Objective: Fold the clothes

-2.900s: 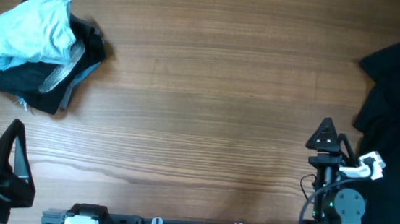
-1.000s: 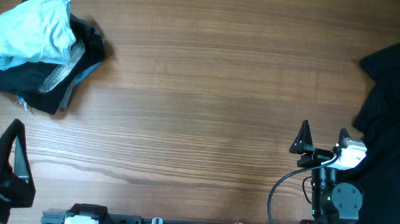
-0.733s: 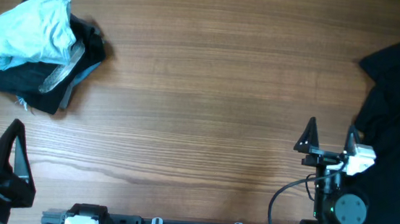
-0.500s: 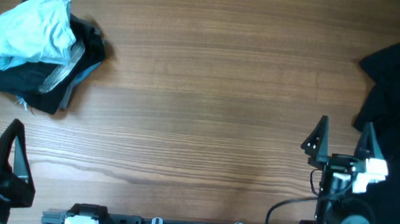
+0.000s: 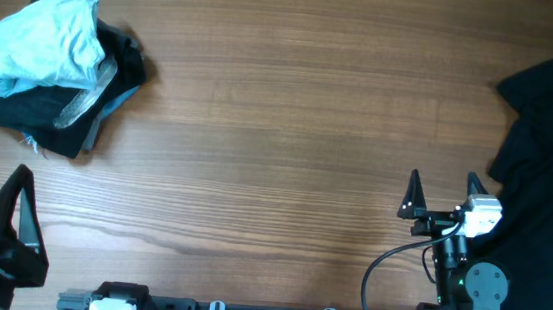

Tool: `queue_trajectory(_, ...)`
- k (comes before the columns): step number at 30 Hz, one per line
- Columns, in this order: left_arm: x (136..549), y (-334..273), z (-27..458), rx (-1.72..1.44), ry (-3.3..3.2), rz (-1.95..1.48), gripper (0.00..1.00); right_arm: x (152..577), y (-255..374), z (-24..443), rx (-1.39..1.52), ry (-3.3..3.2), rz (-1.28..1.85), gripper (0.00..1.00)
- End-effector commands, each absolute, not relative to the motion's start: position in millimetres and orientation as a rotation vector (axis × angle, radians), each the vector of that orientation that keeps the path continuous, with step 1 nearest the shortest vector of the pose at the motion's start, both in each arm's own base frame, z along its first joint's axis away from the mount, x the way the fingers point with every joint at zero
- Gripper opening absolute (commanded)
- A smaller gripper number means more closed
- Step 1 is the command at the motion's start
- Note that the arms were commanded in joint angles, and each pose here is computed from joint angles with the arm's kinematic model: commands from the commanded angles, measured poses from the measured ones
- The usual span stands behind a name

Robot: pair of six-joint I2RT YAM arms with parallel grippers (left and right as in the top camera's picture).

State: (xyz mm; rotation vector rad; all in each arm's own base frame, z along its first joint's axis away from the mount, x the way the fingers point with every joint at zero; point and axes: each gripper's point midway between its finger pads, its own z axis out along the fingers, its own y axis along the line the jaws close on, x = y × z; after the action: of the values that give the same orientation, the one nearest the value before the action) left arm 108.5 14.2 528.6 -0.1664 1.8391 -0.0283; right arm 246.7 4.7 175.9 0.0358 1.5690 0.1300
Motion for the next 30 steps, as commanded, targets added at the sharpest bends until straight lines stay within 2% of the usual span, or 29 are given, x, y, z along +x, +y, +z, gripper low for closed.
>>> queue_trajectory(1, 109.0, 15.7, 528.7, -0.185, 1.837, -0.032, 1.0, 246.0, 6.6, 178.3, 0.066, 1.558, 0.182, 1.0)
queue_trajectory(25, 110.2, 16.0, 532.5, -0.178, 1.822, -0.029, 1.0, 246.1, 6.7, 177.9, 0.065, 1.56, 0.182, 1.0)
queue_trajectory(30, 142.7, 18.6, 525.4, -0.223, 1.84, -0.011, 1.0, 246.1, 6.7, 177.9, 0.065, 1.56, 0.183, 1.0)
